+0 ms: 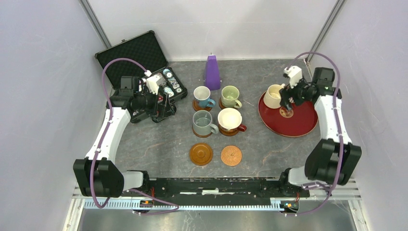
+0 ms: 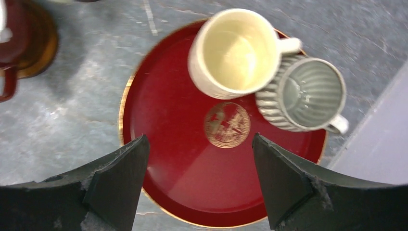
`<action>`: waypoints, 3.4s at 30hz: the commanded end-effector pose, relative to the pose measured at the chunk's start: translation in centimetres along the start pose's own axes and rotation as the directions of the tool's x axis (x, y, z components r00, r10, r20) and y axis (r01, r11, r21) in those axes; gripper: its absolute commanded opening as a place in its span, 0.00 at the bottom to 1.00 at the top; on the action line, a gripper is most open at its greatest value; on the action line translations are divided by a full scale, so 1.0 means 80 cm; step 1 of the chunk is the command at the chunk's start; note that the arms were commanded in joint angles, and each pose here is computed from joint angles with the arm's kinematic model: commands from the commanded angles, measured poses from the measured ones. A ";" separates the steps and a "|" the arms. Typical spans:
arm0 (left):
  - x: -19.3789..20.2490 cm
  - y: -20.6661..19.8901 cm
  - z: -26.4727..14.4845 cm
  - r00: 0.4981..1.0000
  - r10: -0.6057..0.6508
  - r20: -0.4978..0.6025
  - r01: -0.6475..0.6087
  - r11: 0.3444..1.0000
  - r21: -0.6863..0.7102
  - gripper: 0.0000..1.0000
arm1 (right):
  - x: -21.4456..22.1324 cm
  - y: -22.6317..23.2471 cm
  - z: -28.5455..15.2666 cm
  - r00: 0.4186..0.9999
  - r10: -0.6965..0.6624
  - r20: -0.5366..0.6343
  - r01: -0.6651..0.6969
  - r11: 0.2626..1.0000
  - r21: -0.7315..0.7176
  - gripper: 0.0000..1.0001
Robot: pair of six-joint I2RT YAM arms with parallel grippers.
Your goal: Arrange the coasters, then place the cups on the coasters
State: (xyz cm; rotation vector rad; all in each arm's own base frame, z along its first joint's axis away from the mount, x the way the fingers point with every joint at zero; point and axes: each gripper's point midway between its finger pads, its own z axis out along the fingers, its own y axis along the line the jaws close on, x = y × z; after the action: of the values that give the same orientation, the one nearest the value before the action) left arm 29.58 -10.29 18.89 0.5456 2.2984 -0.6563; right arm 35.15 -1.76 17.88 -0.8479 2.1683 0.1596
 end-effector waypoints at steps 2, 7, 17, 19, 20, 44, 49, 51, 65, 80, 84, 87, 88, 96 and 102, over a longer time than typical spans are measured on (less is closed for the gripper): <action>-0.012 -0.005 -0.008 0.998 0.050 0.039 -0.050 0.999 0.009 1.00 | -0.003 -0.089 -0.006 0.997 0.070 0.039 -0.072 0.996 0.061 0.84; -0.007 -0.001 -0.006 0.998 0.052 0.025 -0.052 0.999 0.001 1.00 | 0.029 -0.151 0.000 0.999 -0.005 -0.047 0.008 0.998 0.068 0.83; -0.007 -0.002 -0.004 0.998 0.057 0.025 -0.057 0.998 0.011 1.00 | 0.081 -0.209 0.015 0.942 -0.240 -0.235 0.256 0.966 0.038 0.83; -0.005 -0.003 -0.004 0.998 0.057 0.022 -0.057 0.998 0.016 1.00 | 0.085 -0.214 0.018 0.922 -0.299 -0.248 0.312 0.950 0.016 0.82; -0.005 -0.003 -0.003 0.998 0.057 0.020 -0.058 0.998 0.015 1.00 | 0.088 -0.217 0.020 0.909 -0.329 -0.257 0.343 0.939 0.011 0.82; 0.010 0.000 0.007 0.999 0.046 -0.026 -0.045 0.998 0.042 1.00 | 0.115 -0.249 0.090 0.788 -0.574 -0.223 0.568 0.817 -0.097 0.84; 0.009 0.003 0.007 0.999 0.045 -0.028 -0.044 0.999 0.029 1.00 | 0.118 -0.234 0.103 0.787 -0.584 -0.200 0.568 0.812 -0.137 0.80; 0.010 0.005 0.006 0.999 0.045 -0.031 -0.045 0.999 0.014 1.00 | 0.123 -0.226 0.104 0.787 -0.583 -0.201 0.559 0.812 -0.167 0.72; 0.008 0.005 0.004 0.999 0.048 -0.023 -0.048 0.999 0.007 1.00 | 0.144 -0.184 0.068 0.836 -0.506 -0.214 0.460 0.857 -0.232 0.57; 0.008 0.013 0.012 0.999 0.034 -0.033 -0.034 0.999 -0.001 1.00 | 0.147 -0.205 0.107 0.927 -0.324 -0.186 0.294 0.940 -0.174 0.63; 0.008 0.014 0.013 0.999 0.031 -0.035 -0.031 1.000 -0.001 1.00 | 0.149 -0.206 0.111 0.929 -0.323 -0.184 0.293 0.941 -0.171 0.59; 0.008 0.015 0.013 0.999 0.031 -0.036 -0.031 1.000 -0.005 1.00 | 0.146 -0.204 0.111 0.929 -0.329 -0.172 0.300 0.938 -0.175 0.54; 0.009 0.015 0.014 0.999 0.030 -0.037 -0.030 1.000 -0.006 1.00 | 0.145 -0.202 0.111 0.930 -0.329 -0.164 0.300 0.937 -0.181 0.51; 0.007 0.015 0.012 0.999 0.034 -0.032 -0.034 0.999 -0.008 1.00 | 0.148 -0.180 0.097 0.932 -0.325 -0.160 0.293 0.936 -0.197 0.33; 0.007 0.014 0.010 0.999 0.034 -0.029 -0.035 0.999 -0.009 1.00 | 0.154 -0.167 0.077 0.944 -0.278 -0.177 0.245 0.952 -0.185 0.00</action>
State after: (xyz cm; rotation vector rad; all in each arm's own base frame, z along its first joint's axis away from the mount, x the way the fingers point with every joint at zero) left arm 29.61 -9.98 16.92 0.5688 2.3572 -0.6519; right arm 43.00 -17.07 5.24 -1.3095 2.2348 0.0905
